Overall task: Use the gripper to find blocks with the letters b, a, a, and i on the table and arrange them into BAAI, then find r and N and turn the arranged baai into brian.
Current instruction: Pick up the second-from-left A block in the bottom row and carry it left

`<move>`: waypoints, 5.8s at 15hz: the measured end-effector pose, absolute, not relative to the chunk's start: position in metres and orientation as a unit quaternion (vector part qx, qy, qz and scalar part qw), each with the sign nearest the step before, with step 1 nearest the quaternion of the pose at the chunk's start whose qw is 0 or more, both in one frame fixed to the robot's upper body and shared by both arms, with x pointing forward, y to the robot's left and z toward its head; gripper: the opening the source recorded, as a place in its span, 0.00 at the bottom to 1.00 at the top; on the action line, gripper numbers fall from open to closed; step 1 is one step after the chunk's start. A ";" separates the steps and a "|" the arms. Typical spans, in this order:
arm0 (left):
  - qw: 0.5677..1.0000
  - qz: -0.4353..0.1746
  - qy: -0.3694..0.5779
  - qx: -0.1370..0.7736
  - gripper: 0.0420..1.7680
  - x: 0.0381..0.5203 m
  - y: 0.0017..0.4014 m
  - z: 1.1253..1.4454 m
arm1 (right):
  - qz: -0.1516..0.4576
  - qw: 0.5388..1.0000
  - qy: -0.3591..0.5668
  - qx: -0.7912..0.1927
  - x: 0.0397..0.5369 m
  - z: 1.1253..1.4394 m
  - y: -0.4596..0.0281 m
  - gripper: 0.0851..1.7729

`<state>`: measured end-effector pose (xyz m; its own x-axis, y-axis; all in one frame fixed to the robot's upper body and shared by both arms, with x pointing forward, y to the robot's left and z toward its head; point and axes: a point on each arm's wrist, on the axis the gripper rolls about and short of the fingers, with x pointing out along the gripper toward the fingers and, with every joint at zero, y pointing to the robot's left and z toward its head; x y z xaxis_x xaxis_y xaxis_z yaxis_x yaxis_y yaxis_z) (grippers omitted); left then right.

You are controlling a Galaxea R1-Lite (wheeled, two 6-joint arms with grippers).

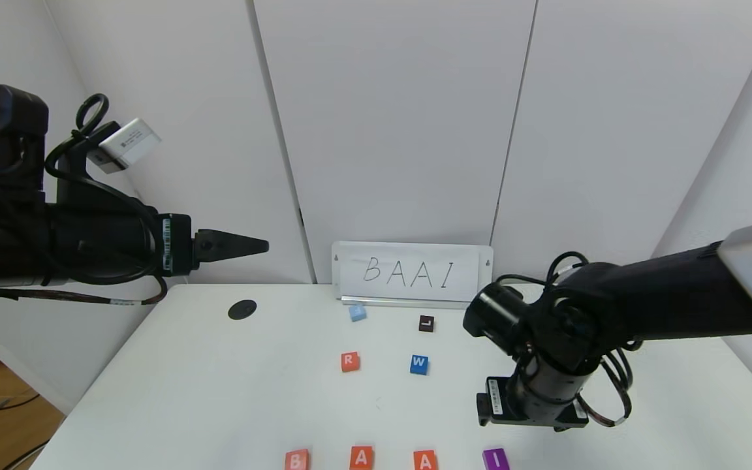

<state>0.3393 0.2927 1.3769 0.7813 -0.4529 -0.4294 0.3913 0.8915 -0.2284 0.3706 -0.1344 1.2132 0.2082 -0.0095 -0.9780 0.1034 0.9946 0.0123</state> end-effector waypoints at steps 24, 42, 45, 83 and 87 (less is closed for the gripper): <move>0.986 -0.075 0.151 -0.016 0.97 -0.003 0.330 1.332 | -0.068 0.991 0.096 0.064 0.006 1.356 -0.337 0.96; 0.996 0.006 -0.088 0.034 0.97 0.043 0.333 1.242 | -0.065 0.990 -0.121 0.001 0.045 1.244 -0.339 0.96; 0.994 0.011 -0.111 0.022 0.97 0.063 0.334 1.213 | -0.066 0.992 -0.099 -0.032 0.064 1.209 -0.339 0.96; 1.000 0.003 -0.001 -0.024 0.97 0.069 0.334 1.183 | -0.005 1.000 0.001 -0.004 0.069 1.182 -0.336 0.96; 1.000 0.003 -0.001 -0.024 0.97 0.069 0.334 1.183 | -0.005 1.000 0.001 -0.004 0.069 1.182 -0.336 0.96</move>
